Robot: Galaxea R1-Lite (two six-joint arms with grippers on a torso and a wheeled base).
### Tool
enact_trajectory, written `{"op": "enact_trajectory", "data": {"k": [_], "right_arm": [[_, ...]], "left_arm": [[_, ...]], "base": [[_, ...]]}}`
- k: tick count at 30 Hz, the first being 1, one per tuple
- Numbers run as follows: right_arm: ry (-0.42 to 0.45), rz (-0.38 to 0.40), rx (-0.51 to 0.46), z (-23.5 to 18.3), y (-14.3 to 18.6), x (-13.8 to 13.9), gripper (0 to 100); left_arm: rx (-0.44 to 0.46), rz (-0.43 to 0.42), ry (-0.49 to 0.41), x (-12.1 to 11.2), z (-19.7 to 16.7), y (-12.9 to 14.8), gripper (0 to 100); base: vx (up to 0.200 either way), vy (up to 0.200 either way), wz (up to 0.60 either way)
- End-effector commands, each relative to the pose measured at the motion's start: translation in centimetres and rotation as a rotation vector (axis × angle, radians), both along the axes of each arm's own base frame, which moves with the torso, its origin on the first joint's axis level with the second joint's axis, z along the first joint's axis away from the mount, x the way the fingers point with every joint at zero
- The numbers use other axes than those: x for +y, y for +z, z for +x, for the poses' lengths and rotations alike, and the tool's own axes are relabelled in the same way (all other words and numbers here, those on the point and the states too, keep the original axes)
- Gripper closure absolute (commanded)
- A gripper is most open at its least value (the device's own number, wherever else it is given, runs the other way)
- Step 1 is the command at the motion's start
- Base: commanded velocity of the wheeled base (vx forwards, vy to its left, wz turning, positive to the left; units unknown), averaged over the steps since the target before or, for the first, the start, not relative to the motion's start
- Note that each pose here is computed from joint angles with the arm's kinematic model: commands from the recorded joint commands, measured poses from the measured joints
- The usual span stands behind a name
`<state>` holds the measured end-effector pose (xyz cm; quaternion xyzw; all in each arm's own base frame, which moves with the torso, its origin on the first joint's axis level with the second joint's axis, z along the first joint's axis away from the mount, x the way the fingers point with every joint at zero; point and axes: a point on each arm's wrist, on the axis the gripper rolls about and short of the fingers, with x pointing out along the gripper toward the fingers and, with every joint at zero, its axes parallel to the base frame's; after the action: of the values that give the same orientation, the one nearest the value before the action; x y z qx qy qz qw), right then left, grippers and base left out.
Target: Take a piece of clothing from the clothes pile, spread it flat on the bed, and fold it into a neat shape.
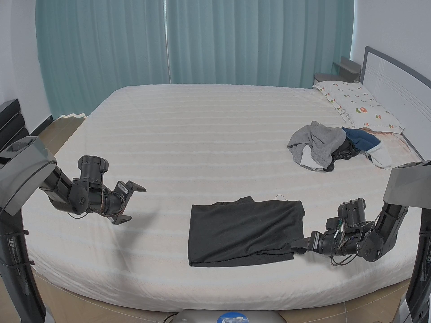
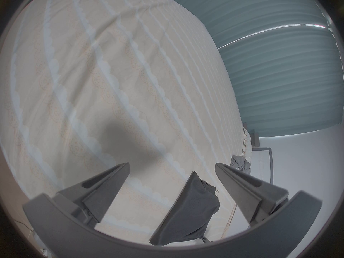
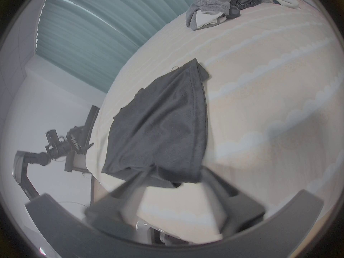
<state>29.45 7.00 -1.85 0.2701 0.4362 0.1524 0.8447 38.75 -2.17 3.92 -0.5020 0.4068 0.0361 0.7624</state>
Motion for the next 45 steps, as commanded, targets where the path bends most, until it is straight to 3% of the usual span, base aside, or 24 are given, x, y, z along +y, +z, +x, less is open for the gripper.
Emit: {"op": "enact_trajectory", "data": {"k": [1,6,18,43,44,45], "right_arm": [[0.035,-0.044,0.009,-0.8,0.7,-0.4,100],[0.059,-0.111,0.032,-0.7,0.3,-1.4,100],[0.064,-0.136,0.004,-0.9,1.1,-2.1,100],[0.104,-0.228,0.062,-1.0,-0.3,-3.4,100],[0.104,-0.228,0.062,-1.0,-0.3,-3.4,0],[0.089,-0.234,0.051,-0.7,-0.2,-3.4,0]], "left_arm": [[0.002,0.0,0.001,0.0,0.0,-0.1,0],[0.002,0.0,0.001,0.0,0.0,-0.1,0],[0.002,0.0,0.001,0.0,0.0,-0.1,0],[0.002,0.0,0.001,0.0,0.0,-0.1,0],[0.002,0.0,0.001,0.0,0.0,-0.1,0],[0.002,0.0,0.001,0.0,0.0,-0.1,0]], "base": [[0.0,0.0,0.0],[0.0,0.0,0.0],[0.0,0.0,0.0],[0.0,0.0,0.0],[0.0,0.0,0.0],[0.0,0.0,0.0]]}}
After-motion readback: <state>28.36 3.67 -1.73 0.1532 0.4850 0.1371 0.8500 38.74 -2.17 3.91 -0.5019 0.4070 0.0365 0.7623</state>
